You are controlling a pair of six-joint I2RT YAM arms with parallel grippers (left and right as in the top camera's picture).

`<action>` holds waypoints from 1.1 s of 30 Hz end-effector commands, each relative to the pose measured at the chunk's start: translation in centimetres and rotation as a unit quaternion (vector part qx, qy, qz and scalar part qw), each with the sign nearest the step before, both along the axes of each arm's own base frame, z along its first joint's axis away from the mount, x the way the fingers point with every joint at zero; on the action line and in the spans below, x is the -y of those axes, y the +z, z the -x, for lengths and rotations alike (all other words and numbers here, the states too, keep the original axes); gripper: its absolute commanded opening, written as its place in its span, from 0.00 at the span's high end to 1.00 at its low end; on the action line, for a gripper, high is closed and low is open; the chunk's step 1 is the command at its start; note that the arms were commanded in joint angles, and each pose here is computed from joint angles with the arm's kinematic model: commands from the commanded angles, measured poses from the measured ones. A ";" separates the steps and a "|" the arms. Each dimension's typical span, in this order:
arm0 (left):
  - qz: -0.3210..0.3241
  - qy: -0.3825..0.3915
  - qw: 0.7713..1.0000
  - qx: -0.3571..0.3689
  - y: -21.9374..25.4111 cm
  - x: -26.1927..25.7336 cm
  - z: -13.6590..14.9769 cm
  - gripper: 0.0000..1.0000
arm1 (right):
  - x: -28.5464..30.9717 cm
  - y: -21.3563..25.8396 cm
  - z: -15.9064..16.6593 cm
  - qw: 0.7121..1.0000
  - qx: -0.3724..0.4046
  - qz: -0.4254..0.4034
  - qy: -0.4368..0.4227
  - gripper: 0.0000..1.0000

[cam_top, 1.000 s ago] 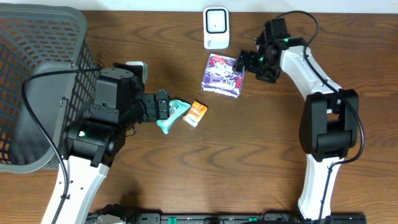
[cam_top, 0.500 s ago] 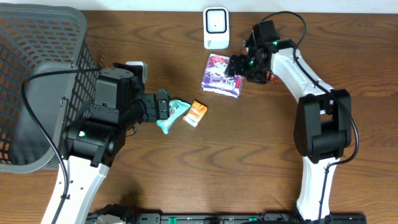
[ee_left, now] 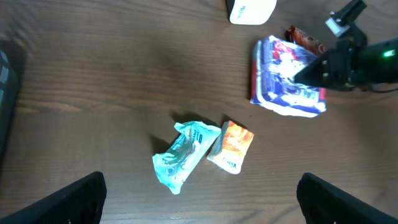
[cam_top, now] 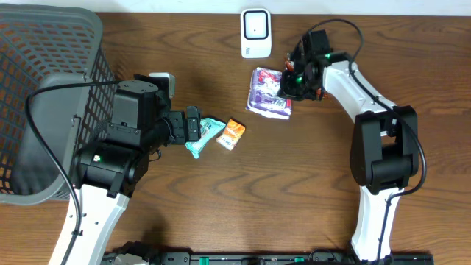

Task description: Scan the item barcode

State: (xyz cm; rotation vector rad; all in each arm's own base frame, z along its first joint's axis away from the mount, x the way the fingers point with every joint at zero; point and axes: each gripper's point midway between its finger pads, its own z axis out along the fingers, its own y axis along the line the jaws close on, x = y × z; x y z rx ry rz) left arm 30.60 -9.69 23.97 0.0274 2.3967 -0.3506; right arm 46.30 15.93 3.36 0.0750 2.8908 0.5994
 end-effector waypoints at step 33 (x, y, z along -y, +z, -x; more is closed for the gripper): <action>0.001 -0.002 1.000 0.005 0.4 0.0 -0.1 0.02 | -0.8 6.6 2.9 0.863 0.126 0.487 0.035 0.46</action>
